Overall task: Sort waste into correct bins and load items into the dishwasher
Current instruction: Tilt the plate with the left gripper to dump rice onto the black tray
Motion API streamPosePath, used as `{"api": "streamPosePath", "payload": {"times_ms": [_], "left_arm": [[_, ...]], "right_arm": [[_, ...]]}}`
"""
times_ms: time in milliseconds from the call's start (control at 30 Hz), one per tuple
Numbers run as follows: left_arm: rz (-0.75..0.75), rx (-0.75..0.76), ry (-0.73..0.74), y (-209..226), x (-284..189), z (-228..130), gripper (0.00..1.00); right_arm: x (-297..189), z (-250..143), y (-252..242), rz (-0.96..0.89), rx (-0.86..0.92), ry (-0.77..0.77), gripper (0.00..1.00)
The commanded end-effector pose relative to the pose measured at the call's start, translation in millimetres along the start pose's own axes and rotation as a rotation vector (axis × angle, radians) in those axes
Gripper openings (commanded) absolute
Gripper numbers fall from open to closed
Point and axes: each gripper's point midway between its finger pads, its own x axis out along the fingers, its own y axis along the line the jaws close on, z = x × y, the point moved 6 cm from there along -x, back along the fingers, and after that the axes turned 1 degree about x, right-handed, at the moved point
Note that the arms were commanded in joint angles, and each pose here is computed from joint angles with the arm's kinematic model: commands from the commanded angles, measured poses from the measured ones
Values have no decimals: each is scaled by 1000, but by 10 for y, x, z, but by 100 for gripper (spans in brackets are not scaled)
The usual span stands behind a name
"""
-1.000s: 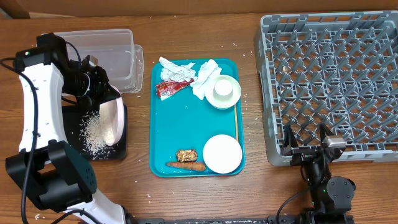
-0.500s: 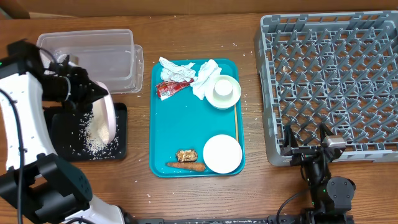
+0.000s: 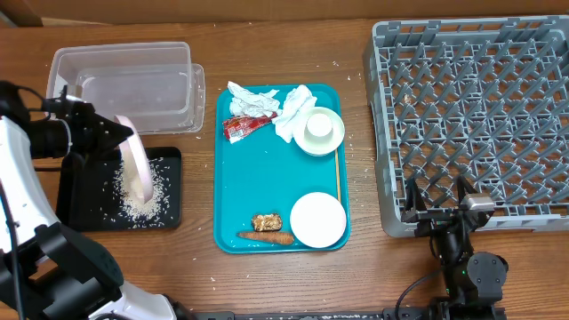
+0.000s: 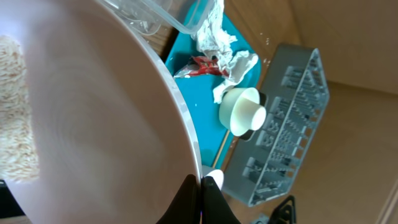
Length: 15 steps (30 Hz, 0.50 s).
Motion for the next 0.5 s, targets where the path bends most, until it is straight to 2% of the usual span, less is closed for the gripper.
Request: {"api": "streamPosePath", "payload": {"times_ms": [0,167,467], "left_arm": [[-83,59,-33,-160,-155,-39,4],[-143,110,-40,-218,-169,-36,4],[-158,63,-70,-153,-256,4,4]], "right_arm": [[0,-18,1,1,-4,-5,100],[0,-18,1,1,-4,-5,100],[0,-18,1,1,-4,-5,100]]}}
